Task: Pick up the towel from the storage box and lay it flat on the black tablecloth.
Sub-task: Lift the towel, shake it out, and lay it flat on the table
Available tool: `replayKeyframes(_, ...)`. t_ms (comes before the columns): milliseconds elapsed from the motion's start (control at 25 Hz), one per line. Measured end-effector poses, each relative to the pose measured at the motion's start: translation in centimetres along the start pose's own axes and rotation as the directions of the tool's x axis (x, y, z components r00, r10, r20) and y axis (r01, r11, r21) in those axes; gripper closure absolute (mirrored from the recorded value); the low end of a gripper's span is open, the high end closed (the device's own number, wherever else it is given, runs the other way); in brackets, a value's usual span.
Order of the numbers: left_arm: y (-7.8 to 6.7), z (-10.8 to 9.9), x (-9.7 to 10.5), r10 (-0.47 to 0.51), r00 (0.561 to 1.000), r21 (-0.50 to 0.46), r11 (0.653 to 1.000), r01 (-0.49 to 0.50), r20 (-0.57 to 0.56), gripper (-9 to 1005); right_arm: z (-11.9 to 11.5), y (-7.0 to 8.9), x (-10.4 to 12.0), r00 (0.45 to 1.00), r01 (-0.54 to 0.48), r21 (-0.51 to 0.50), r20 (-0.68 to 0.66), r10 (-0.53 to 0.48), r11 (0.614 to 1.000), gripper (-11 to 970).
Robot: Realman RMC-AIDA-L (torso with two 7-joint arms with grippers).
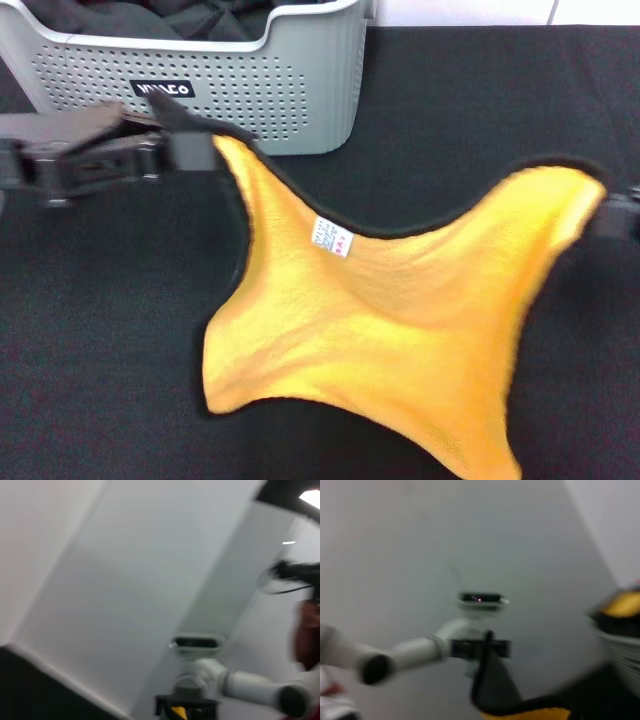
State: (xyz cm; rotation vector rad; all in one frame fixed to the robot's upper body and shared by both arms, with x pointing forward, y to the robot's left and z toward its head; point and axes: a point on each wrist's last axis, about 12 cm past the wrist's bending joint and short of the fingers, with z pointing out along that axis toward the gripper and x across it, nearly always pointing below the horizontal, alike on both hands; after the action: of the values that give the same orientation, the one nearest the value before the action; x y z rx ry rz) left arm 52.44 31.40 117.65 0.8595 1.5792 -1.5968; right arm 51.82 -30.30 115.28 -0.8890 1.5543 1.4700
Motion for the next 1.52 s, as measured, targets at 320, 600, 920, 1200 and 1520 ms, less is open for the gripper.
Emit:
replayKeyframes(320, 3.8, 1.6, 1.4, -0.067, 0.998, -0.246, 0.967, 0.063, -0.006, 961, 2.6, -4.8, -0.4, 0.985, 0.051, 0.233, -0.172, -0.011, 0.971, 847)
replayKeyframes(600, 5.6, 1.5, 1.8, -0.083, 0.995, -0.385, 0.918, 0.094, 0.047, 961, 3.6, -7.1, 0.3, 0.961, 0.126, 0.362, -0.276, -0.023, 0.924, 843)
replayKeyframes(920, 7.1, 2.6, 2.5, -0.114, 0.992, -0.443, 0.887, 0.126, 0.052, 962, 4.0, -8.4, 0.5, 0.951, 0.201, 0.445, -0.302, -0.065, 0.873, 839)
replayKeyframes(1200, 8.1, 5.4, 3.9, -0.138, 0.990, -0.456, 0.883, 0.112, -0.023, 961, 4.1, -9.3, -0.1, 0.942, 0.238, 0.476, -0.326, -0.082, 0.847, 836)
replayKeyframes(1520, 9.1, 6.3, 4.5, -0.117, 0.993, -0.517, 0.851, 0.089, -0.022, 960, 4.8, -10.3, -0.5, 0.915, 0.288, 0.496, -0.396, -0.082, 0.819, 832)
